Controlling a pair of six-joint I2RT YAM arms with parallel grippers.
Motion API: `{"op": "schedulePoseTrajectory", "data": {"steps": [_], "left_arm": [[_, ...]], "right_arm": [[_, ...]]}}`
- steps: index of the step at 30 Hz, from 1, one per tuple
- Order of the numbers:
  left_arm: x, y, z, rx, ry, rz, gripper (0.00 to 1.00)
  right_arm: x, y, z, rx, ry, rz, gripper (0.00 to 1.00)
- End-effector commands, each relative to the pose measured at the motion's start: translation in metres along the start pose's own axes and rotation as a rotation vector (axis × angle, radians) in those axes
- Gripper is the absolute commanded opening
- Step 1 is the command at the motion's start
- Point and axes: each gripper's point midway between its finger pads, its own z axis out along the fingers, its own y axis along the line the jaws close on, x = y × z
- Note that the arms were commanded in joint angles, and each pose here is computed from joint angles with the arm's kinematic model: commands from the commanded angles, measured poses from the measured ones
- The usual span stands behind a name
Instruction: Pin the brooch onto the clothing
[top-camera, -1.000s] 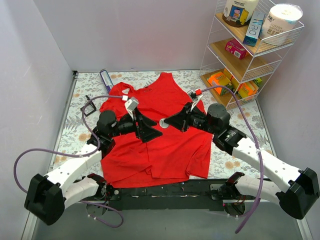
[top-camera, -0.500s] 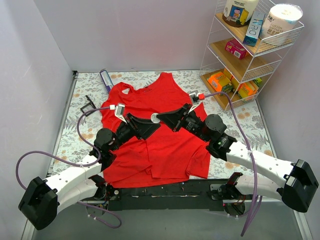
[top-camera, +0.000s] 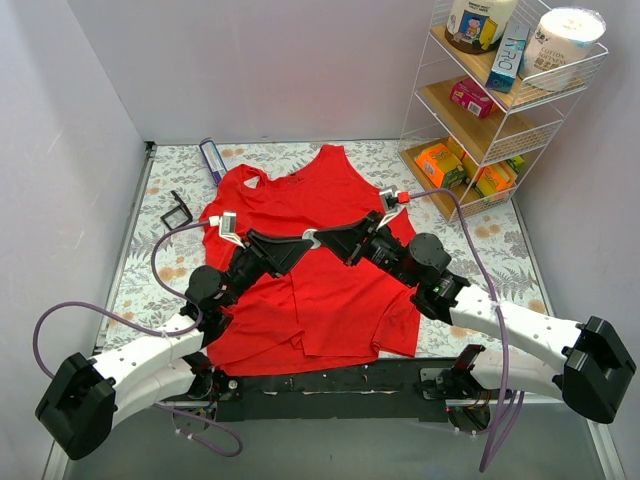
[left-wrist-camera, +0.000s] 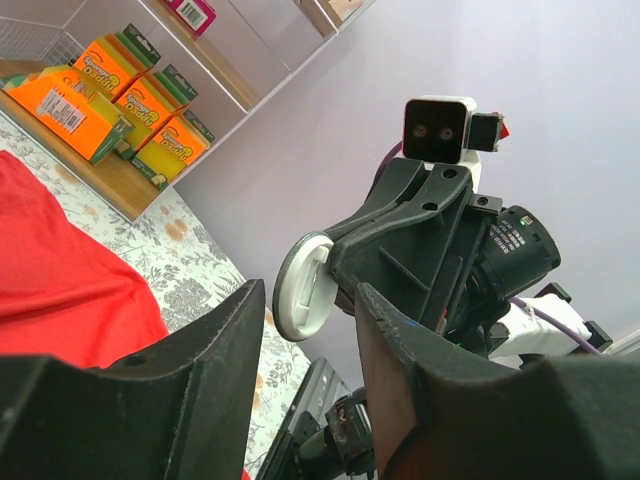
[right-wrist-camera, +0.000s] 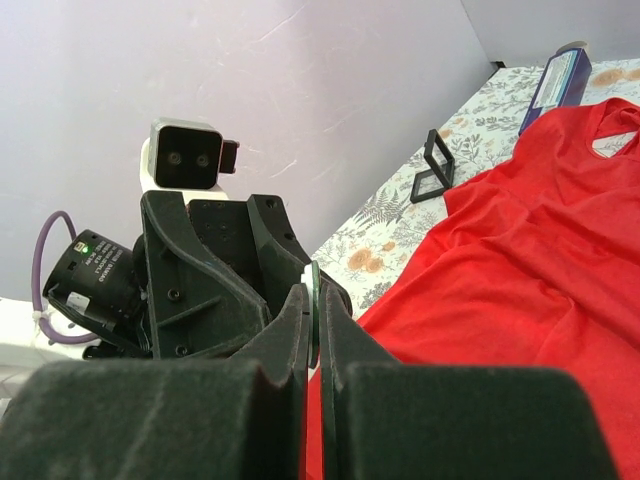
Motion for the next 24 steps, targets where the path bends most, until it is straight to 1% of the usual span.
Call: {"op": "schedulePoseTrajectory", "data": {"steps": [1, 4, 6, 7, 8, 9, 11, 13, 16, 18, 19, 20, 22, 23, 24], "left_arm": [[-0.003, -0.007, 0.002, 0.025, -0.015, -0.006, 0.4], [0.001, -0.008, 0.004, 0.033, 0.002, -0.008, 0.42], [0.003, -0.006, 0.006, 0.029, 0.015, -0.009, 0.42], [0.004, -0.005, 0.006, 0.028, 0.02, -0.01, 0.4], [0.005, -0.004, 0.006, 0.024, 0.022, -0.01, 0.38], [0.006, -0.002, 0.006, 0.017, 0.023, -0.013, 0.3], [0.004, -0.003, 0.006, 0.02, 0.01, -0.014, 0.22], [0.003, -0.003, 0.006, 0.015, 0.008, -0.011, 0.1], [0.005, 0.0, 0.007, -0.006, 0.027, 0.012, 0.03], [0.007, 0.002, 0.007, -0.016, 0.04, 0.017, 0.01], [0.01, 0.005, 0.005, -0.025, 0.05, 0.024, 0.0], [0.011, 0.004, 0.003, -0.023, 0.056, 0.03, 0.0], [0.018, 0.012, -0.001, -0.053, 0.088, 0.04, 0.0], [0.018, 0.01, -0.003, -0.049, 0.095, 0.069, 0.0], [0.022, 0.008, -0.005, -0.038, 0.124, 0.083, 0.0]], "right_arm": [[-0.015, 0.012, 0.005, -0.041, -0.062, 0.003, 0.01], [-0.014, 0.012, 0.006, -0.041, -0.058, 0.003, 0.01], [-0.013, 0.012, 0.007, -0.04, -0.054, 0.005, 0.01], [-0.012, 0.012, 0.007, -0.041, -0.052, 0.005, 0.01], [-0.012, 0.012, 0.007, -0.043, -0.05, 0.005, 0.01], [-0.011, 0.012, 0.008, -0.042, -0.047, 0.006, 0.01], [-0.01, 0.011, 0.008, -0.039, -0.043, 0.006, 0.01], [-0.009, 0.009, 0.007, -0.032, -0.039, 0.006, 0.01], [-0.006, 0.005, 0.005, -0.014, -0.031, 0.007, 0.01], [-0.002, 0.004, 0.004, -0.008, -0.014, 0.008, 0.01], [-0.002, 0.003, 0.003, -0.002, -0.011, 0.002, 0.04], [0.002, -0.001, 0.002, 0.016, 0.012, -0.003, 0.12], [-0.002, 0.0, -0.002, 0.022, 0.014, -0.022, 0.21], [0.002, -0.002, -0.006, 0.024, 0.041, -0.026, 0.3], [-0.002, -0.006, -0.009, 0.024, 0.044, -0.036, 0.34]]}}
